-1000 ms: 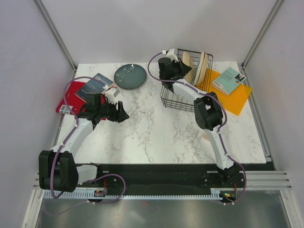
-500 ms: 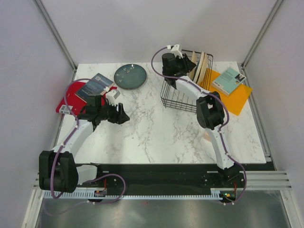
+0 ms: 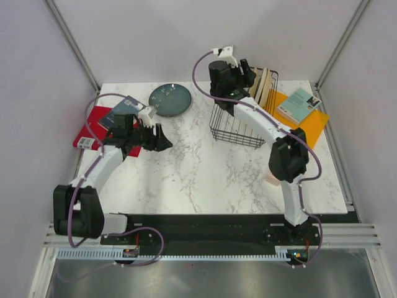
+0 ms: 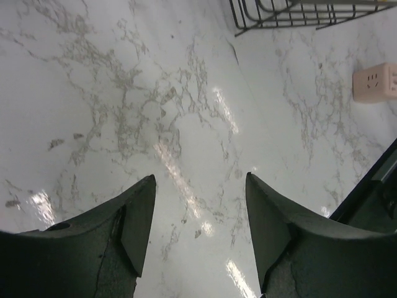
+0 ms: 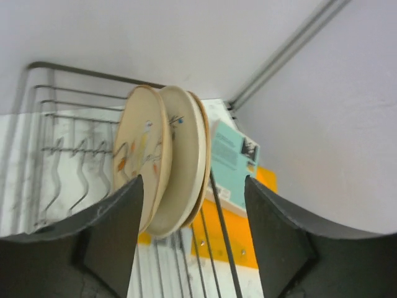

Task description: Load the plates into the dish rack

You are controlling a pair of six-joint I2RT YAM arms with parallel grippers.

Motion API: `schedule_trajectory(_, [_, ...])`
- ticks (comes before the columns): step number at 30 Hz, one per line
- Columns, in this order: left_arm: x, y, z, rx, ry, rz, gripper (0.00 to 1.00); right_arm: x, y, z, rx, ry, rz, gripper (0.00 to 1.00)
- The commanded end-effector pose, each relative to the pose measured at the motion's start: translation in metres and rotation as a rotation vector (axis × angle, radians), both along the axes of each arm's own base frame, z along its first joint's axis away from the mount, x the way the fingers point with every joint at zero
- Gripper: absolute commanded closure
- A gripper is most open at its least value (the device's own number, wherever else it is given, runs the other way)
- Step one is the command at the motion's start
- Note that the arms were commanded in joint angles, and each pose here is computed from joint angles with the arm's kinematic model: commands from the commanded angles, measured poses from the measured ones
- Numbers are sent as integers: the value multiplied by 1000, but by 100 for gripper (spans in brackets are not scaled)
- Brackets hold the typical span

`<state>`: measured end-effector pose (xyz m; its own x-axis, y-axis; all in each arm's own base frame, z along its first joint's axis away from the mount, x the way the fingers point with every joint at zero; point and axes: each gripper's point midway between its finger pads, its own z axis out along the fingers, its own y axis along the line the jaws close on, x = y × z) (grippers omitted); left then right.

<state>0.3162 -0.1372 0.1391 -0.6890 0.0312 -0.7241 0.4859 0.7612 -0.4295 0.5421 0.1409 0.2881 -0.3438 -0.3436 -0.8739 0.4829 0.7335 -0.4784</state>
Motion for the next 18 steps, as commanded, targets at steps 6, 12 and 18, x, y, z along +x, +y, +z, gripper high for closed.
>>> schedule_trajectory(6, [145,3,60,56,-132,112,33,-82,59,-34,359,374,546,24])
schedule_trajectory(12, [236,22,33,209,-70,206,49,-108,79,-52,424,515,709,19])
schedule_trajectory(18, [287,29,-14,300,-60,270,94,-112,63,-56,463,519,686,19])
